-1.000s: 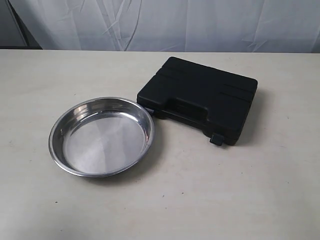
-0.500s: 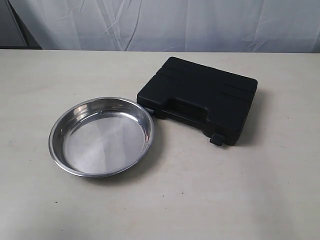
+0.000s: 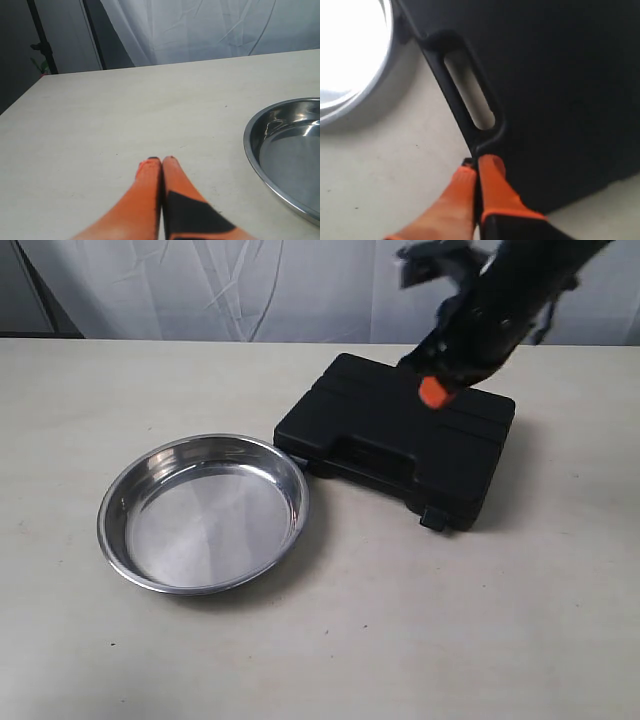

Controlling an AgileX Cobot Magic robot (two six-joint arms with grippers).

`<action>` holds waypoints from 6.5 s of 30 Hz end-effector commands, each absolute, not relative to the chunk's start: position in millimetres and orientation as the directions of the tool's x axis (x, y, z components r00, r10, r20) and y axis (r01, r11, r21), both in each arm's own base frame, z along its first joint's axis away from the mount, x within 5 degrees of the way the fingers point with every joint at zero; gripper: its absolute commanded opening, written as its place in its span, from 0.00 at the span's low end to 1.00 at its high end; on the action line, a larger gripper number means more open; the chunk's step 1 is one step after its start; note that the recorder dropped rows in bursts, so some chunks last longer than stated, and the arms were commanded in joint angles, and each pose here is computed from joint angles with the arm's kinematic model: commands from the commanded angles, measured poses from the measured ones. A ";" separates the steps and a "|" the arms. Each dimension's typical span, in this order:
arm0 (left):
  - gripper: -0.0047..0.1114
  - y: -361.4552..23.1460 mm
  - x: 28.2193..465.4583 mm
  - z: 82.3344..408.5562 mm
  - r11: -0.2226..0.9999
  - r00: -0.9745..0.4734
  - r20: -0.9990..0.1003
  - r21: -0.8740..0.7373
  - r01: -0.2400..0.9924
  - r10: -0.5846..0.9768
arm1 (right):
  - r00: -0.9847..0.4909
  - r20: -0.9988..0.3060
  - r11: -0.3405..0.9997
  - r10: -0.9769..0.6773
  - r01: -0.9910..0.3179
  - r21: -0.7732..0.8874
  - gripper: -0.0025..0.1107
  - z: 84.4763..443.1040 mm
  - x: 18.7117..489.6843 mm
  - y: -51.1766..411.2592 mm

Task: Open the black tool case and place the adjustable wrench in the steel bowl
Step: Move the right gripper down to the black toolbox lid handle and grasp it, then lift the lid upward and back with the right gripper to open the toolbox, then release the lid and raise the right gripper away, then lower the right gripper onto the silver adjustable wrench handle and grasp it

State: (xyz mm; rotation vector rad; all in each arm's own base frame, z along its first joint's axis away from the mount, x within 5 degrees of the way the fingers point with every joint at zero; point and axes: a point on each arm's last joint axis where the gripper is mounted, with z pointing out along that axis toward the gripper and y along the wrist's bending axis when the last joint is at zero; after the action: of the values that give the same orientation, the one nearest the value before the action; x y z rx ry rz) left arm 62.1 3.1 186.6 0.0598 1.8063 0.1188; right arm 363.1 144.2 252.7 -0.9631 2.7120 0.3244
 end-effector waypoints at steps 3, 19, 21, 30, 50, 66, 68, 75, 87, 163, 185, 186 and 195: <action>0.04 2.9 62.2 188.8 0.994 -0.216 -0.971 0.109 -0.023 0.102 | -0.622 -0.173 0.629 -0.764 -0.777 0.013 0.35 193.6 381.6 197.9; 0.04 2.9 62.2 188.8 0.994 -0.216 -0.971 0.109 -0.023 0.102 | -0.607 -0.129 0.611 -0.784 -0.791 0.014 0.38 140.2 389.1 211.6; 0.04 2.9 62.2 188.8 0.994 -0.216 -0.971 0.109 -0.023 0.102 | -0.607 -0.125 0.611 -0.785 -0.792 0.013 0.38 135.6 389.9 211.8; 0.04 2.9 62.2 188.8 0.994 -0.216 -0.971 0.109 -0.023 0.102 | -0.639 -0.104 0.640 -0.762 -0.768 0.029 0.10 128.5 389.5 211.8; 0.04 2.9 62.2 188.8 0.994 -0.216 -0.971 0.109 -0.023 0.102 | -0.668 -0.057 0.668 -0.742 -0.744 0.032 0.11 137.4 385.0 207.8; 0.04 2.9 62.2 188.8 0.994 -0.216 -0.971 0.109 -0.023 0.102 | -0.676 -0.067 0.672 -0.734 -0.737 0.076 0.01 176.8 371.8 207.3; 0.04 2.9 62.2 188.8 0.994 -0.216 -0.971 0.109 -0.023 0.102 | -0.675 -0.074 0.671 -0.734 -0.738 0.073 0.01 184.4 370.1 206.4; 0.04 2.9 62.2 188.8 0.994 -0.216 -0.971 0.109 -0.023 0.102 | -0.667 -0.097 0.666 -0.738 -0.744 0.052 0.01 215.0 361.9 200.9; 0.04 2.9 62.2 188.8 0.994 -0.216 -0.971 0.109 -0.023 0.102 | -0.650 -0.237 0.689 -0.722 -0.707 -0.160 0.01 287.4 350.7 178.7; 0.04 2.9 62.2 188.8 0.994 -0.216 -0.971 0.109 -0.023 0.102 | -0.881 -0.418 0.926 -0.220 -0.323 0.194 0.02 227.6 417.0 110.2; 0.04 2.9 62.4 190.0 0.994 -0.203 -0.974 0.109 -0.025 0.102 | -0.866 -0.478 0.985 -0.145 -0.080 -0.153 0.02 199.5 393.3 42.2; 0.04 2.9 62.4 190.0 0.994 -0.203 -0.974 0.109 -0.025 0.102 | -0.839 -0.524 0.987 -0.144 -0.082 -0.140 0.02 199.2 399.7 42.5; 0.04 2.9 62.4 190.0 0.994 -0.203 -0.974 0.109 -0.025 0.102 | -0.935 -0.279 0.953 -0.221 -0.268 0.142 0.09 169.1 429.1 77.1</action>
State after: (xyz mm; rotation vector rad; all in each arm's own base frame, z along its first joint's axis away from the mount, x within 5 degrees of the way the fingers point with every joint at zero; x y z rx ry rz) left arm 62.4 3.1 188.1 0.0592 1.7886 0.1198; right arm 427.1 66.8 176.0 -0.2882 2.7523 0.0861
